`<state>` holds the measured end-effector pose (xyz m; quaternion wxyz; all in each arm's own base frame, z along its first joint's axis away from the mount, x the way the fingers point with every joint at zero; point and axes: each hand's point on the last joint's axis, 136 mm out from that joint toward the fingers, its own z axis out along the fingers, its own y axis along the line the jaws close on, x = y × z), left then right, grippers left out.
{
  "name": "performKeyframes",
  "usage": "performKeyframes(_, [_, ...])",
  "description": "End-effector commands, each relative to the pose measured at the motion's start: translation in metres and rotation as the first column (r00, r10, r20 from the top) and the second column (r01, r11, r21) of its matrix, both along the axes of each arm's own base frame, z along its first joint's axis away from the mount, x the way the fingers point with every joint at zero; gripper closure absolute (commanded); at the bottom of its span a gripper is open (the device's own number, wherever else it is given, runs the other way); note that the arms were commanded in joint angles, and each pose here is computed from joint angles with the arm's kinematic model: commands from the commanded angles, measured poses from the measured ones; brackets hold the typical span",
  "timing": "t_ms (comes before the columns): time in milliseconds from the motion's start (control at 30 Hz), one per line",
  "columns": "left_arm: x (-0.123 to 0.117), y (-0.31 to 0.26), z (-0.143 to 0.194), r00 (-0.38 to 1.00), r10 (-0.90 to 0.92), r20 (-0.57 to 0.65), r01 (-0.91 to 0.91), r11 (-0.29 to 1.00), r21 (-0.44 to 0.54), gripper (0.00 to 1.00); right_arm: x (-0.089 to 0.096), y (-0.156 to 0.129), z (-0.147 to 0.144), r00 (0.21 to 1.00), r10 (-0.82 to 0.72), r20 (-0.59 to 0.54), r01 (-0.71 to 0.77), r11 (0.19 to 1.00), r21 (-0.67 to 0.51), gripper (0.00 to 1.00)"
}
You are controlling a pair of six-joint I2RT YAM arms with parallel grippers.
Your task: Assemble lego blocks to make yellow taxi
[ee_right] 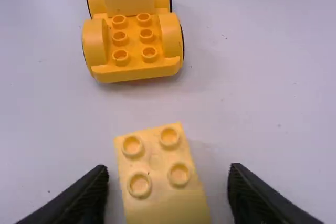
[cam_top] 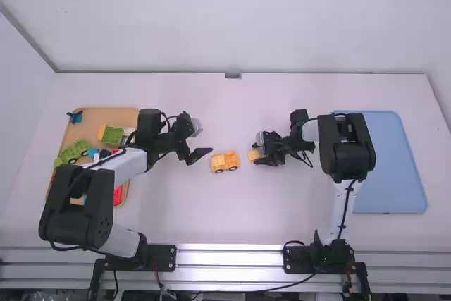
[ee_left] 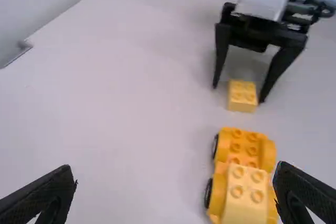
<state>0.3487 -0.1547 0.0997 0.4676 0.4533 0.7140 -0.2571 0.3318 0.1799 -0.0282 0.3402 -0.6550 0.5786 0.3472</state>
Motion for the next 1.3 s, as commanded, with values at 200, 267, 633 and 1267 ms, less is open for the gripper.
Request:
performKeyframes(200, [-0.028,-0.015,-0.012,0.989,-0.145,0.032,0.144,0.989,0.020,0.01,-0.009,-0.004,-0.012,0.999,0.003,-0.034,-0.005,0.998,-0.058,0.60])
performKeyframes(267, [-0.036,-0.018,-0.022,0.980,-0.189,0.066,0.186,0.981,0.052,0.01,-0.009,-0.004,-0.012,0.999,0.003,-0.036,-0.005,0.998,-0.061,0.67])
performKeyframes(633, [-0.040,-0.028,-0.064,0.978,-0.196,0.070,0.198,0.980,-0.019,0.01,-0.011,-0.006,-0.013,0.999,-0.001,-0.050,-0.003,0.998,-0.071,0.55])
performKeyframes(1267, [-0.041,-0.060,-0.108,0.934,-0.353,0.048,0.355,0.934,-0.037,0.01,-0.013,-0.008,-0.016,0.998,0.000,-0.055,-0.005,0.996,-0.092,0.71])
